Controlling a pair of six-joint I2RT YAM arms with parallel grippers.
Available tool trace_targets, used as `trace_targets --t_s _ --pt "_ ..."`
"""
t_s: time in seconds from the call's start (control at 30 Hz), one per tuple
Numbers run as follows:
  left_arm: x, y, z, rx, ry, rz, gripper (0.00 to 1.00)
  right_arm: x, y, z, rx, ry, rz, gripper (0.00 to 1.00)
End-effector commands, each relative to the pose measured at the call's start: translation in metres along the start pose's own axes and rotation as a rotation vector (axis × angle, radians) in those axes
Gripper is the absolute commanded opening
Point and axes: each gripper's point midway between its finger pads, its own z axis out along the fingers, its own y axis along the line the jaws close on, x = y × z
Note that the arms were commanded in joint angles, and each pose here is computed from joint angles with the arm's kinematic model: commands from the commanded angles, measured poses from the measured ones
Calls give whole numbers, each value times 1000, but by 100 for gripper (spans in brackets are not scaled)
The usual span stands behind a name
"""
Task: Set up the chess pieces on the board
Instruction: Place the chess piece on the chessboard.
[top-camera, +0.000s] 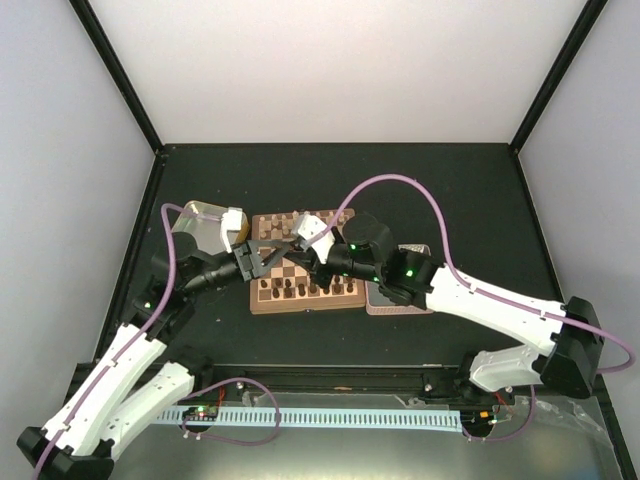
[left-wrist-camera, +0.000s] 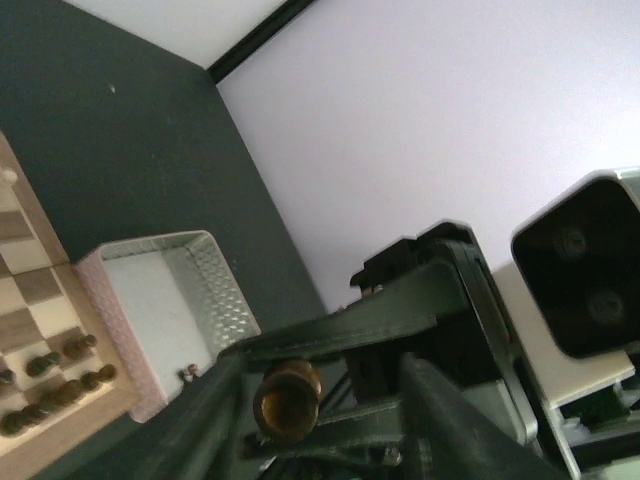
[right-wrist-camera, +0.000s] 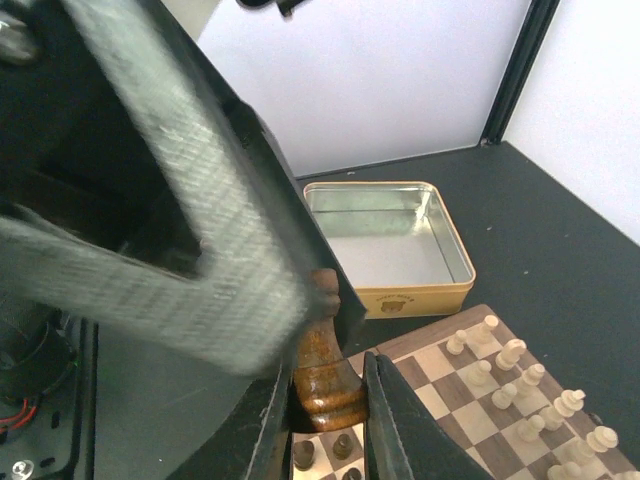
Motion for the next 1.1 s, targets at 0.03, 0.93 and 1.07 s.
trace_targets --t_s 0.03,0.93,1.07 --pt "17 -16 -10 41 165 101 61 -10 9 -30 -20 -77 -130 5" --pt "40 -40 -15 226 364 117 16 10 39 -32 -190 -36 -230 4" --pt "39 -36 -14 207 356 124 5 11 37 -29 -182 -20 -205 9"
